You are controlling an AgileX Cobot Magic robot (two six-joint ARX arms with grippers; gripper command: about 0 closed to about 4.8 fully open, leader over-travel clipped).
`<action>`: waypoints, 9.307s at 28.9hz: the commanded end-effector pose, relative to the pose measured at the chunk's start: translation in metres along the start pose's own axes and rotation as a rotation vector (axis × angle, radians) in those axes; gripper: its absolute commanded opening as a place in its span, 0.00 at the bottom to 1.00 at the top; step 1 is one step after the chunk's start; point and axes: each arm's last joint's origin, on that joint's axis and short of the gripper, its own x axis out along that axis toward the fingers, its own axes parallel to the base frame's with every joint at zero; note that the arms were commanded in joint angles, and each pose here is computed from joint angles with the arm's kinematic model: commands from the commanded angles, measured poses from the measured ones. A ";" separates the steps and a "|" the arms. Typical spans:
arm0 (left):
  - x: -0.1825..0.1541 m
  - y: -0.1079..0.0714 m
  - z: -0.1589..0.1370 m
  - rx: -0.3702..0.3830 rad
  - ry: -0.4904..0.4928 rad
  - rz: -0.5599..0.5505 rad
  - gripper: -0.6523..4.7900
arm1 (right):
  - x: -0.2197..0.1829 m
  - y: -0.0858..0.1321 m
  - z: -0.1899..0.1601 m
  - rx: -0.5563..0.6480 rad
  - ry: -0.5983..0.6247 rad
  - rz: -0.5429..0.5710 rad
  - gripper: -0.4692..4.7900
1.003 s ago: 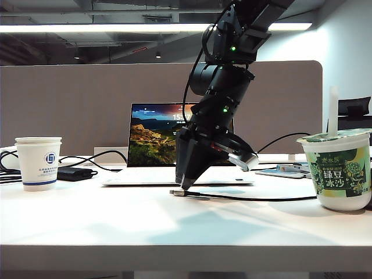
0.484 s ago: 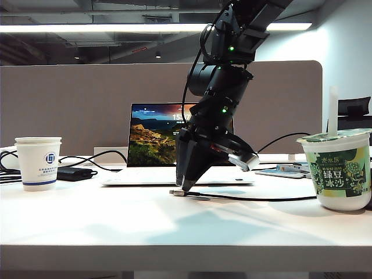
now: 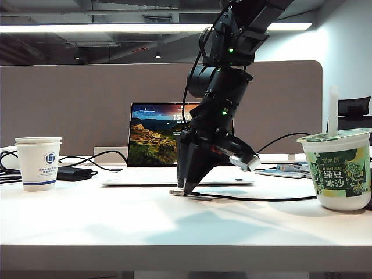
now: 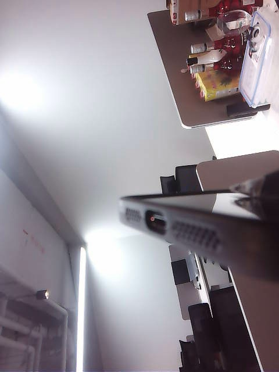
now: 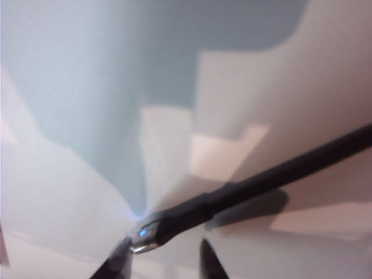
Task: Pick up the black phone, pick up the charger plug, insert the charger plug into the phone's charging port, and finally place the connected phone back on the desk.
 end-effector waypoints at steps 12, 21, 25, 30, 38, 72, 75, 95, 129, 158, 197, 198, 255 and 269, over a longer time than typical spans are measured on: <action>-0.001 0.000 0.006 0.013 -0.033 0.004 0.11 | 0.004 0.000 -0.002 -0.001 -0.026 -0.005 0.37; -0.002 0.000 0.006 0.018 -0.024 0.003 0.11 | 0.009 -0.001 -0.005 -0.010 -0.025 -0.011 0.37; -0.002 0.000 0.006 0.030 -0.026 0.003 0.11 | 0.009 -0.001 -0.005 -0.011 -0.024 -0.012 0.31; -0.002 0.000 0.006 0.030 -0.026 0.003 0.11 | 0.009 -0.001 -0.005 -0.012 -0.024 -0.012 0.24; -0.002 0.000 0.006 0.030 -0.025 0.003 0.11 | 0.009 -0.001 -0.005 -0.065 -0.025 -0.018 0.09; -0.001 -0.001 -0.007 -0.051 0.095 -0.023 0.11 | -0.113 -0.001 0.002 -0.926 -0.038 0.308 0.08; 0.001 -0.001 -0.012 -0.085 0.133 -0.025 0.11 | -0.142 -0.006 -0.002 -1.040 -0.075 0.385 0.08; 0.027 -0.008 -0.062 -0.255 0.373 -0.379 0.11 | -0.280 -0.056 -0.055 -1.871 -0.326 0.988 0.08; 0.062 -0.009 -0.113 -0.264 0.386 -0.647 0.11 | -0.321 -0.108 -0.087 -2.354 -0.053 1.406 0.08; 0.063 -0.010 -0.111 -0.264 0.362 -0.688 0.11 | -0.296 -0.109 -0.095 -2.393 0.029 1.372 0.08; 0.063 -0.010 -0.114 -0.274 0.377 -0.690 0.11 | -0.291 -0.110 -0.104 -2.404 0.036 1.348 0.08; 0.063 -0.010 -0.114 -0.274 0.377 -0.690 0.11 | -0.292 -0.110 -0.104 -2.406 0.038 1.353 0.08; 0.063 -0.010 -0.114 -0.274 0.377 -0.688 0.11 | -0.285 -0.109 -0.107 -2.409 0.061 1.327 0.08; 0.063 -0.010 -0.114 -0.271 0.378 -0.680 0.11 | -0.283 -0.109 -0.109 -2.412 0.027 1.298 0.08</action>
